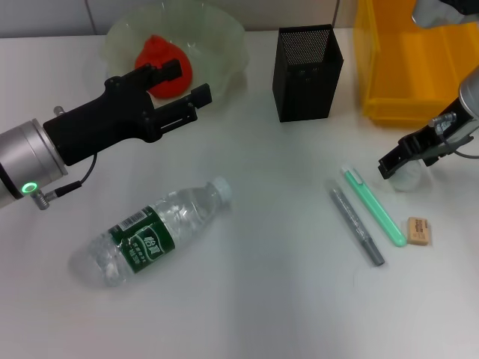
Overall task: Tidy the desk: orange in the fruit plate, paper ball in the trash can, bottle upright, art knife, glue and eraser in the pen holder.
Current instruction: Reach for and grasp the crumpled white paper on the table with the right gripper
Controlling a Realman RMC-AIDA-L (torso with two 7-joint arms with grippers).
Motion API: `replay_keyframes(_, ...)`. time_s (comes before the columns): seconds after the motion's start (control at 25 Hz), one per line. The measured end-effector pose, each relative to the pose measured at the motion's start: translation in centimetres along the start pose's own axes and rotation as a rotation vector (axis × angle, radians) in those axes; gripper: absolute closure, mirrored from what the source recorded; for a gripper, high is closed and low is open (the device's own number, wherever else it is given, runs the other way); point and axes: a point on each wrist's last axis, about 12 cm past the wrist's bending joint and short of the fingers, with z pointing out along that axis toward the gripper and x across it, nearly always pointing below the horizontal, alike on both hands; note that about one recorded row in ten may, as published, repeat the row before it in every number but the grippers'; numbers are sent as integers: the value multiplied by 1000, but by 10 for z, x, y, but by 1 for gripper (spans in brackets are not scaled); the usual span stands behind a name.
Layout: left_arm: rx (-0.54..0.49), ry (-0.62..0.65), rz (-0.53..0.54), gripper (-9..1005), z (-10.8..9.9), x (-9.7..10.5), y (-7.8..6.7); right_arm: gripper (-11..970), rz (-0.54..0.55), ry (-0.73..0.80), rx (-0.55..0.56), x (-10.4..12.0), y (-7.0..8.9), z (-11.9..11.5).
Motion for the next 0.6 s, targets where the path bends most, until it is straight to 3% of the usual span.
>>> replay_keyframes(0.6, -12, -2, -12, 240, -3, 3, 0, 146, 13, -9, 10, 1, -4, 10)
